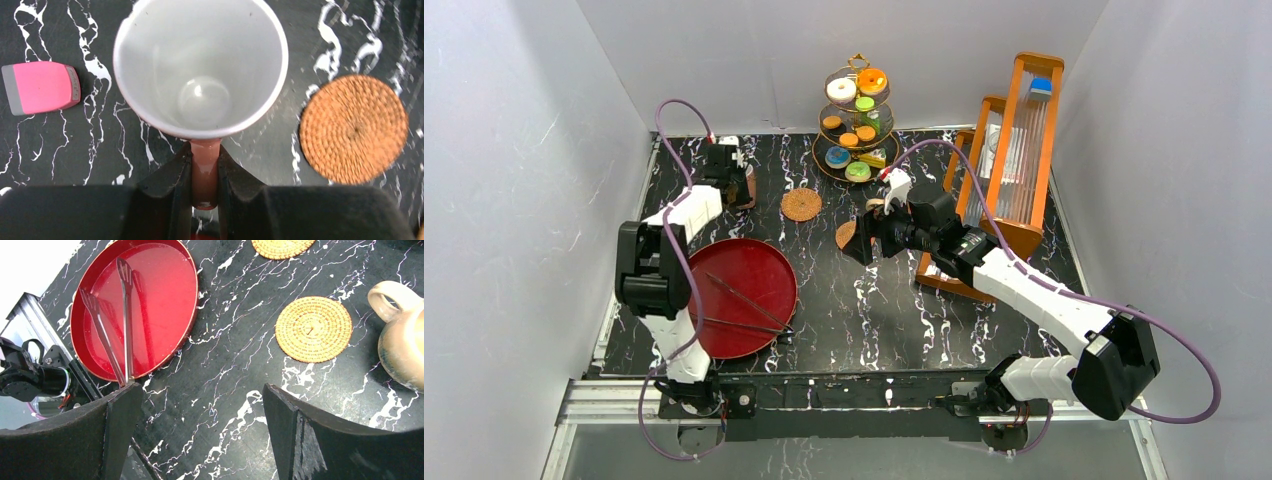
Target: Serve the afternoon tea
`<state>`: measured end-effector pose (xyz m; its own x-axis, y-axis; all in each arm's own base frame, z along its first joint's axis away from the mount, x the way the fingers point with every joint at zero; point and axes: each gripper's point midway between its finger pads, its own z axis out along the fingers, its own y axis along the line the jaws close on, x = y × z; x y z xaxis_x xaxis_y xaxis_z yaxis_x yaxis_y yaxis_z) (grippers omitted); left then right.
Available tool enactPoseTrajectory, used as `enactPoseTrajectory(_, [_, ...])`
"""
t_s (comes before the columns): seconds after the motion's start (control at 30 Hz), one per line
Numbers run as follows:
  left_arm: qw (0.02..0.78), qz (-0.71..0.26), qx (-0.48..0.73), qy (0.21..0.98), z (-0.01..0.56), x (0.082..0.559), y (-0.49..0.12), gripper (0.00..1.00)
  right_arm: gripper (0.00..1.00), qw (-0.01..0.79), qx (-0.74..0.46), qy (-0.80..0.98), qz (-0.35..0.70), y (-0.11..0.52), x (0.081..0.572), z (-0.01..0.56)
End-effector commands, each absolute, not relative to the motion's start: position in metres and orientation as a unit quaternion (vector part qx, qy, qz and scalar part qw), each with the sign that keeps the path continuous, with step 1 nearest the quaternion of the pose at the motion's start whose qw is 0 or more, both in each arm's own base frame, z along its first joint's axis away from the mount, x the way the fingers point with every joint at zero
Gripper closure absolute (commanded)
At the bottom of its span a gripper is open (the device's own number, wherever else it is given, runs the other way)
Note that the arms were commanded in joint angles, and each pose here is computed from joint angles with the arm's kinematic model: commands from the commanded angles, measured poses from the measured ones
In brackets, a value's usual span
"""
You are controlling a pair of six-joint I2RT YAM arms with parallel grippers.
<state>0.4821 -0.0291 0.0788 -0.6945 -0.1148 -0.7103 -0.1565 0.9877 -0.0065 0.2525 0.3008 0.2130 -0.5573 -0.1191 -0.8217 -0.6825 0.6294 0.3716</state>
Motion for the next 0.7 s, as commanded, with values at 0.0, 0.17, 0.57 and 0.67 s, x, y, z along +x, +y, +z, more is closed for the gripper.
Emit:
enactPoseTrajectory(0.0, [0.485,-0.025,-0.003,0.874,0.157,0.489,-0.049,1.0,0.01,0.447,-0.246,0.779,0.363,0.302,0.261,0.248])
enactPoseTrajectory(0.17, [0.514,-0.082,0.054,0.852,0.178,0.476,-0.074,1.0,0.01,0.449,-0.243,0.78,0.362,0.299,0.258,0.246])
enactPoseTrajectory(0.57, [0.584,-0.182,0.184,0.769,0.187,0.456,-0.14,1.0,0.01,0.463,-0.239,0.775,0.359,0.294,0.258,0.256])
enactPoseTrajectory(0.67, [0.581,-0.193,0.201,0.765,0.177,0.457,-0.157,1.0,0.01,0.464,-0.238,0.775,0.358,0.293,0.257,0.256])
